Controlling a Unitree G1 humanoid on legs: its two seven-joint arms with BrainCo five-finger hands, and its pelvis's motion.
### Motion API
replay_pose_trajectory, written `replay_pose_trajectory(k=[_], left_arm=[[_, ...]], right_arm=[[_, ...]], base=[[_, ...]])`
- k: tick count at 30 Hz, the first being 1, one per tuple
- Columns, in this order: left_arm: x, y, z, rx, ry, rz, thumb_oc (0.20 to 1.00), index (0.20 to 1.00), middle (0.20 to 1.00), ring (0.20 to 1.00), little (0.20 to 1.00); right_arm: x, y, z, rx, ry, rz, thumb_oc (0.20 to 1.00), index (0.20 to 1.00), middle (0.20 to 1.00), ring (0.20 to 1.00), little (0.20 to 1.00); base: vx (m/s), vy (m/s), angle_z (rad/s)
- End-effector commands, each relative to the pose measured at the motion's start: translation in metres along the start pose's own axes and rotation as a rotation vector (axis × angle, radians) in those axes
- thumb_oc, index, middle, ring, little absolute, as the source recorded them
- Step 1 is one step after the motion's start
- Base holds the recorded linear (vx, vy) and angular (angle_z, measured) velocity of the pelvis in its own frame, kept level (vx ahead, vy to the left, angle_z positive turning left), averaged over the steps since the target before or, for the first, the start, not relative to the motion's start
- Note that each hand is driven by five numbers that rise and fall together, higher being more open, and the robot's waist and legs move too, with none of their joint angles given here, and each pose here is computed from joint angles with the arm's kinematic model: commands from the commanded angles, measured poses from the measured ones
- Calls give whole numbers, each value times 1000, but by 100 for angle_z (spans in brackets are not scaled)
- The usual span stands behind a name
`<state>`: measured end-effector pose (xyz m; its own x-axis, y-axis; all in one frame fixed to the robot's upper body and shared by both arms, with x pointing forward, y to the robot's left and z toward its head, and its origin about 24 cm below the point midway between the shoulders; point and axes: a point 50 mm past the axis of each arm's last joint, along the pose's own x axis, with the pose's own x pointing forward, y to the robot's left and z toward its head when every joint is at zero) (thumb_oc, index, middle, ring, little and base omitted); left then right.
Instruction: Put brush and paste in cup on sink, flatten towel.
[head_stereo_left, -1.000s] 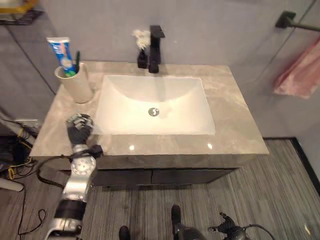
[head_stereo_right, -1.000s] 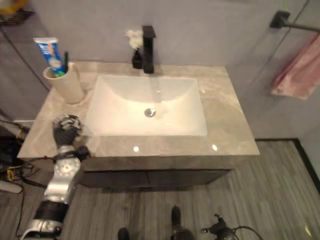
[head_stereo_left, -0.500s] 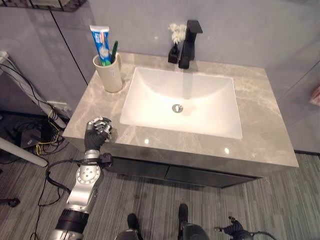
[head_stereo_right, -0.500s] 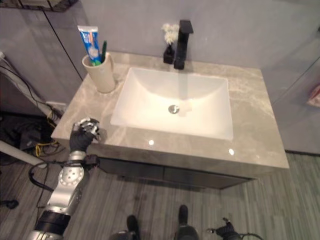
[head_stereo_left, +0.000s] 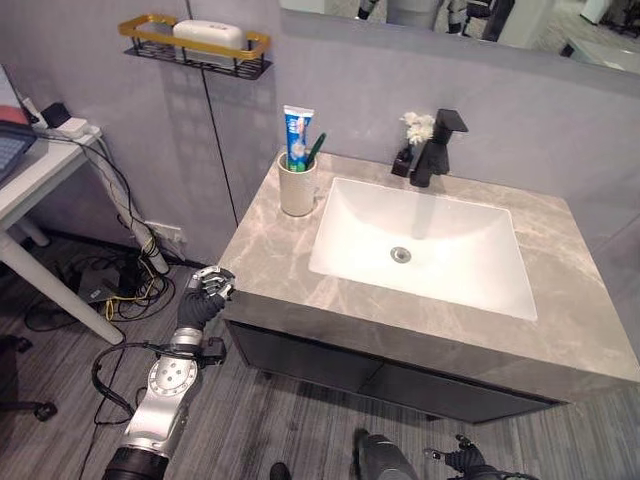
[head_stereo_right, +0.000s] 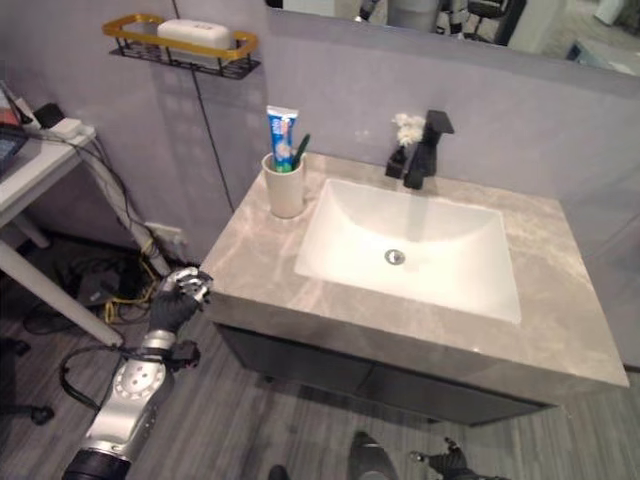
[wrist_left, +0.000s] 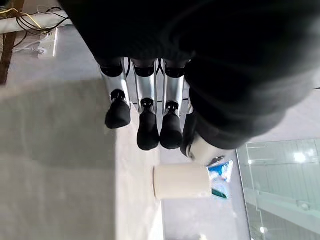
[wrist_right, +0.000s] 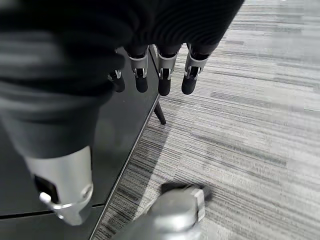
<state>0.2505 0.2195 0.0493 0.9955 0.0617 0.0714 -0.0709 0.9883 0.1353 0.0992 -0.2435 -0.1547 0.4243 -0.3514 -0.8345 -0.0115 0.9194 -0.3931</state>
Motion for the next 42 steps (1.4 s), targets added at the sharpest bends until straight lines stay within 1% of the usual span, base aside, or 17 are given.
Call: replay_pose_trajectory(k=[1, 7, 10, 13, 25, 35, 38, 42], left_arm=[[13, -7, 34, -32, -164, -28, 200, 200, 200, 200, 200], [15, -10, 34, -40, -168, -21, 200, 200, 200, 200, 200], [13, -10, 23, -88, -117, 9, 200, 200, 200, 200, 200], [12, -10, 20, -86, -103, 14, 200, 200, 200, 200, 200], [9, -3, 17, -98, -89, 47, 200, 200, 200, 200, 200], [20, -11, 36, -75, -173, 8, 200, 200, 200, 200, 200], [21, -4, 42, -48, -197, 32, 200, 200, 200, 200, 200], [20, -3, 40, -61, -192, 35, 200, 200, 200, 200, 200]], right_arm=[[4, -8, 13, 44, -31, -50, 1000, 1000, 1000, 1000, 1000], [2, -10, 7, 13, -18, -50, 1000, 1000, 1000, 1000, 1000], [1, -15, -6, -29, 18, -59, 1000, 1000, 1000, 1000, 1000], [0, -17, -9, -49, 22, -62, 1000, 1000, 1000, 1000, 1000], [0, -13, 3, -22, -36, -60, 1000, 1000, 1000, 1000, 1000], [0, -9, 7, -29, -57, -43, 1000, 1000, 1000, 1000, 1000], [2, -7, 20, -55, -90, -36, 1000, 1000, 1000, 1000, 1000], [1, -3, 21, -75, -102, -15, 1000, 1000, 1000, 1000, 1000]], base=[[100, -43, 7], [104, -81, 24], [251, -180, 56], [88, -70, 9], [14, -19, -4], [-87, 72, -11], [-163, 72, -19], [-57, -7, -80]])
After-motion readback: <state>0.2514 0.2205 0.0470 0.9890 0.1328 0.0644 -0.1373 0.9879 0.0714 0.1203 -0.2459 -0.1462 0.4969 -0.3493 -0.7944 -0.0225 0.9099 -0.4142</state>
